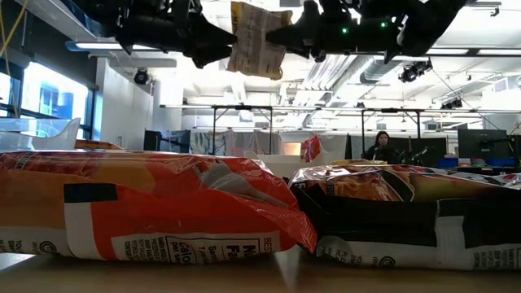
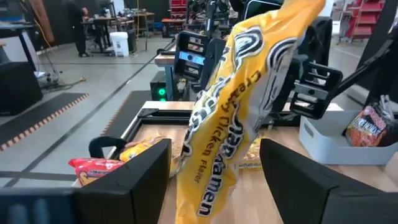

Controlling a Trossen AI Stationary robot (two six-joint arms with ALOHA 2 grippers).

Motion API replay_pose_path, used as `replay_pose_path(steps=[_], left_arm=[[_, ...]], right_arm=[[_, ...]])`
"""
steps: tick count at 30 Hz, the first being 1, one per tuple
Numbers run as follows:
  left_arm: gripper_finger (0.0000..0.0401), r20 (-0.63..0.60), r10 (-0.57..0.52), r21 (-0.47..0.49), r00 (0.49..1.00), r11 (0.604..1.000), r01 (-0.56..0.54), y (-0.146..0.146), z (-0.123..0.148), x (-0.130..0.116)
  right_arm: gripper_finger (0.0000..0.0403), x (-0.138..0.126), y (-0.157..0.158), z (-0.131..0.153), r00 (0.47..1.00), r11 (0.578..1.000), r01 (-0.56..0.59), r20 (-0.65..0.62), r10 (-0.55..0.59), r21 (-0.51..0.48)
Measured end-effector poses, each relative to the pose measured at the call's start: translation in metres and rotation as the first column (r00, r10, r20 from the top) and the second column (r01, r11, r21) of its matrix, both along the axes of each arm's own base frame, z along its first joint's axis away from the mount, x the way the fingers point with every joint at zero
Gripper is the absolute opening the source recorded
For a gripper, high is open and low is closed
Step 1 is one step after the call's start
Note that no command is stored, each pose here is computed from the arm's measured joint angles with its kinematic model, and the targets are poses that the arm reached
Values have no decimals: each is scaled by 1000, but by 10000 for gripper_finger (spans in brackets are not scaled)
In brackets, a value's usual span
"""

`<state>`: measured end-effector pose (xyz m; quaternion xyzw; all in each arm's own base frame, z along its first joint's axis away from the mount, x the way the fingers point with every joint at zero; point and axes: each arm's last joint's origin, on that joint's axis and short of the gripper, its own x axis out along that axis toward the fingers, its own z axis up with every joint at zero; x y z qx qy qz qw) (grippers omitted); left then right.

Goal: Sort Maruchan noodles
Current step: Put the yellow noodle pack into the transparent bin

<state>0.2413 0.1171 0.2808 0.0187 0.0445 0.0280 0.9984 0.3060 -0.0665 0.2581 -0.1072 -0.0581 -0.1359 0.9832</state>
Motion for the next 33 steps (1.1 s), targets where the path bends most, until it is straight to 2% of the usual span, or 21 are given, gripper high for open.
replay_pose_path(steps=[11, 15, 21, 26, 33], left_arm=[[233, 68, -69, 34, 995, 997, 67, -16, 8, 10], [222, 76, -74, 3, 994, 997, 74, -17, 13, 15], [185, 46, -73, -21, 996, 997, 74, -15, 15, 21], [139, 44, -81, 23, 996, 997, 80, -18, 16, 22], [94, 27, -81, 15, 996, 997, 80, -18, 15, 22]], right_arm=[[119, 0, 1, 2, 999, 999, -40, 34, 40, 21], [119, 0, 2, 4, 997, 998, -61, 52, 60, 29], [119, 0, 2, 4, 996, 997, -68, 59, 66, 36], [120, 0, 3, 5, 995, 996, -77, 64, 74, 42], [164, 0, 4, 5, 997, 998, -32, 73, 28, 58]])
